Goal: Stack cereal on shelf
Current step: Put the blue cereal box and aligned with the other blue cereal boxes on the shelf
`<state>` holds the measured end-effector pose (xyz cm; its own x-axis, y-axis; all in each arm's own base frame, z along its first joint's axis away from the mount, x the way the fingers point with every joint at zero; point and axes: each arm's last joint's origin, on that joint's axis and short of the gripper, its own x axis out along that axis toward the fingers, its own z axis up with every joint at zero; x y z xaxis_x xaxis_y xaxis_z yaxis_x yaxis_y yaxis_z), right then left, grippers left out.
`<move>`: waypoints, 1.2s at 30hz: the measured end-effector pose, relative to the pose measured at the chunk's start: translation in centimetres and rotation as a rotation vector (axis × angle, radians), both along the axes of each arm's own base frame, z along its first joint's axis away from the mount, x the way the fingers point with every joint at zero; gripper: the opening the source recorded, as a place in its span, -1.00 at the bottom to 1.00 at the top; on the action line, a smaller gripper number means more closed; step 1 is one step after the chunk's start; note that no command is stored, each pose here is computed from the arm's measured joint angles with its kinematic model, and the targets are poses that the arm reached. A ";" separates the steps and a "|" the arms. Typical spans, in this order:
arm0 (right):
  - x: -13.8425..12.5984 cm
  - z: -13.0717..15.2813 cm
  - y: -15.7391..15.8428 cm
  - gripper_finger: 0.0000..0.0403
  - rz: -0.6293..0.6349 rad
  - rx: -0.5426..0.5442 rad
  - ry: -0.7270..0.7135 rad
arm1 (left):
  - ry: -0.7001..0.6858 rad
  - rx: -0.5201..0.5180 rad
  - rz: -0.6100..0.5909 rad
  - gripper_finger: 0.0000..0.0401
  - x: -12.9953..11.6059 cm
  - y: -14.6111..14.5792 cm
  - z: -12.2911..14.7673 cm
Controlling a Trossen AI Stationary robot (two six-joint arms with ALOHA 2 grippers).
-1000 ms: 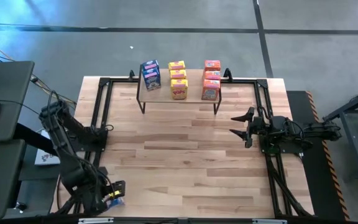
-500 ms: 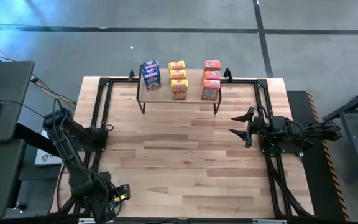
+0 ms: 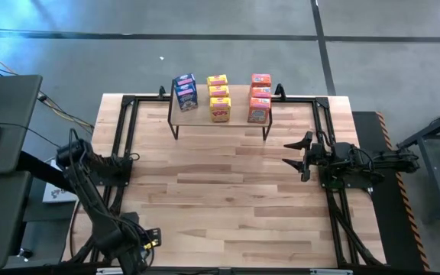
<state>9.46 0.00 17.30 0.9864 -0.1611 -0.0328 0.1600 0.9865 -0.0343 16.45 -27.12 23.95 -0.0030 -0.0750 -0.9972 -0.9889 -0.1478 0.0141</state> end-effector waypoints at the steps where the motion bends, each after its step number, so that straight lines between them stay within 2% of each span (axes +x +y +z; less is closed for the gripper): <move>1: 0.0 0.0 0.0 0.25 0.000 0.000 0.000 | 0.006 0.011 -0.009 0.43 0.0 0.0 -0.2; 9: 0.0 0.0 0.0 0.25 0.000 0.000 0.000 | -0.009 0.052 -0.069 0.33 0.2 -0.2 -0.9; 14: 0.0 0.0 0.0 0.25 0.000 0.000 -0.001 | -0.018 0.072 -0.107 0.16 0.4 0.1 -0.9; 24: 0.0 0.0 0.0 0.25 0.000 0.000 0.000 | -0.002 0.114 -0.107 -0.16 0.2 0.4 -0.9; 30: 0.0 0.0 0.0 0.25 0.000 0.000 -0.001 | -0.058 0.156 -0.207 -0.25 0.4 0.5 -0.9; 36: 0.0 0.0 0.0 0.25 0.000 0.000 -0.001 | -0.118 0.225 -0.317 -0.26 0.7 0.9 -0.8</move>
